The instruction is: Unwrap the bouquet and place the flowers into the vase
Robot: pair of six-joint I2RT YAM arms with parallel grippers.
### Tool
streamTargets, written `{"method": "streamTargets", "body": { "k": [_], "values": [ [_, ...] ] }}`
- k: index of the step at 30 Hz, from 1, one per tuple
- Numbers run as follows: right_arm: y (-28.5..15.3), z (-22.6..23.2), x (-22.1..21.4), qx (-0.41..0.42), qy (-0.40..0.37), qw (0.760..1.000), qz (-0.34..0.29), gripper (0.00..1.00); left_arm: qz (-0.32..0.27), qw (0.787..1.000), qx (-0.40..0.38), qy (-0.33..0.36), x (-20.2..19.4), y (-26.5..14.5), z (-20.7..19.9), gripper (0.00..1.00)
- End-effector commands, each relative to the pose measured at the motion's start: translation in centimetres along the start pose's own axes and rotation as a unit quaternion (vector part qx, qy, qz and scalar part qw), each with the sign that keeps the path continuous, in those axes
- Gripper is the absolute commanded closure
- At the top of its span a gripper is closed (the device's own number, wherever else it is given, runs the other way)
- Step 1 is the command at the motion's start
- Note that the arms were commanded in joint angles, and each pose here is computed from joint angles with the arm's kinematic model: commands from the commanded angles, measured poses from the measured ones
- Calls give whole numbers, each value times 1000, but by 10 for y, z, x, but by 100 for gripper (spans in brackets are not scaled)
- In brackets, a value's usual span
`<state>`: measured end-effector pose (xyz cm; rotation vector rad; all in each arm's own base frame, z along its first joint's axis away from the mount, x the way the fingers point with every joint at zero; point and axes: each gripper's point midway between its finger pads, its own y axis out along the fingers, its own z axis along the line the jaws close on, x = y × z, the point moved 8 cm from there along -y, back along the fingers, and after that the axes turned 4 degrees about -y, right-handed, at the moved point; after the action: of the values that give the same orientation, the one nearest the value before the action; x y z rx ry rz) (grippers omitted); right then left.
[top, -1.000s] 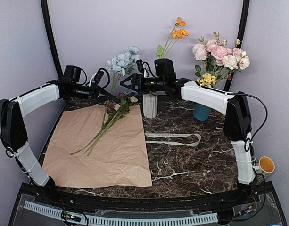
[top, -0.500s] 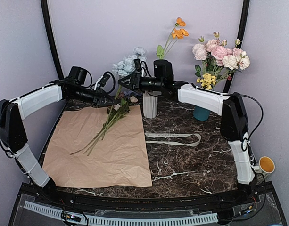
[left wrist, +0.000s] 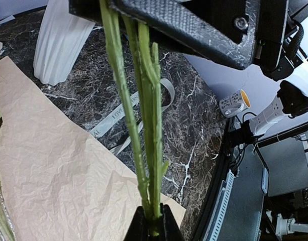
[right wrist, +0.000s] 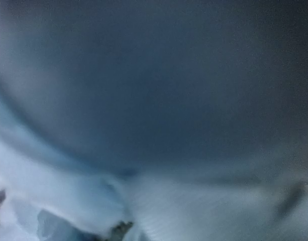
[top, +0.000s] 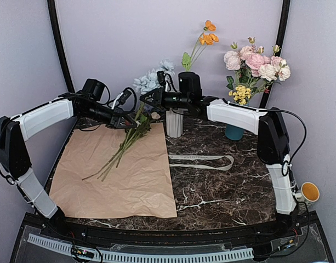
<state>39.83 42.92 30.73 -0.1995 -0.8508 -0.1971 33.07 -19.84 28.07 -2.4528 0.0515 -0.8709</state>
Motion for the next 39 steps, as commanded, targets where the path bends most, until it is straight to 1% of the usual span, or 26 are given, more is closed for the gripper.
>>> {"method": "streamTargets", "body": {
  "k": [1,3,4,6,9,12,13,14,15,16,18,22,27,32,39],
  "values": [
    [-15,33,23,14,-32,999,-42,88,1,1000,10,23,-5,-11,-15,100],
    [-16,35,24,17,-35,998,-43,99,1,1000,17,24,-6,-11,-15,100],
    [-16,38,24,20,-38,998,-43,100,2,1000,18,23,-7,-11,-15,99],
    [-18,44,28,30,-49,997,-45,100,-5,999,37,25,-7,-14,-14,89],
    [-23,56,32,38,-75,995,-46,100,-22,997,60,34,-5,-20,-16,69],
    [-30,69,36,32,-104,993,-48,100,-45,993,95,47,-3,-29,-19,40],
    [-33,73,38,26,-118,991,-51,100,-55,991,109,53,-2,-33,-19,36],
    [-37,79,41,21,-131,990,-55,100,-65,988,125,58,-2,-37,-20,22],
    [-40,84,43,14,-145,988,-58,100,-75,985,142,62,-2,-40,-20,16],
    [-44,90,46,3,-160,985,-63,100,-86,981,158,67,-1,-44,-20,13],
    [-53,104,54,-17,-194,978,-74,100,-103,971,204,69,0,-52,-16,11],
    [-68,128,66,-71,-262,957,-102,100,-129,955,256,77,2,-63,-15,11],
    [-98,142,90,-176,-312,916,-181,100,-169,937,295,77,3,-75,-15,12],
    [-121,153,119,-251,-353,866,-250,100,-178,939,287,67,-5,-74,-14,13],
    [-142,143,154,-332,-377,808,-307,100,-171,944,275,56,-12,-69,-11,16]
  ]
}}
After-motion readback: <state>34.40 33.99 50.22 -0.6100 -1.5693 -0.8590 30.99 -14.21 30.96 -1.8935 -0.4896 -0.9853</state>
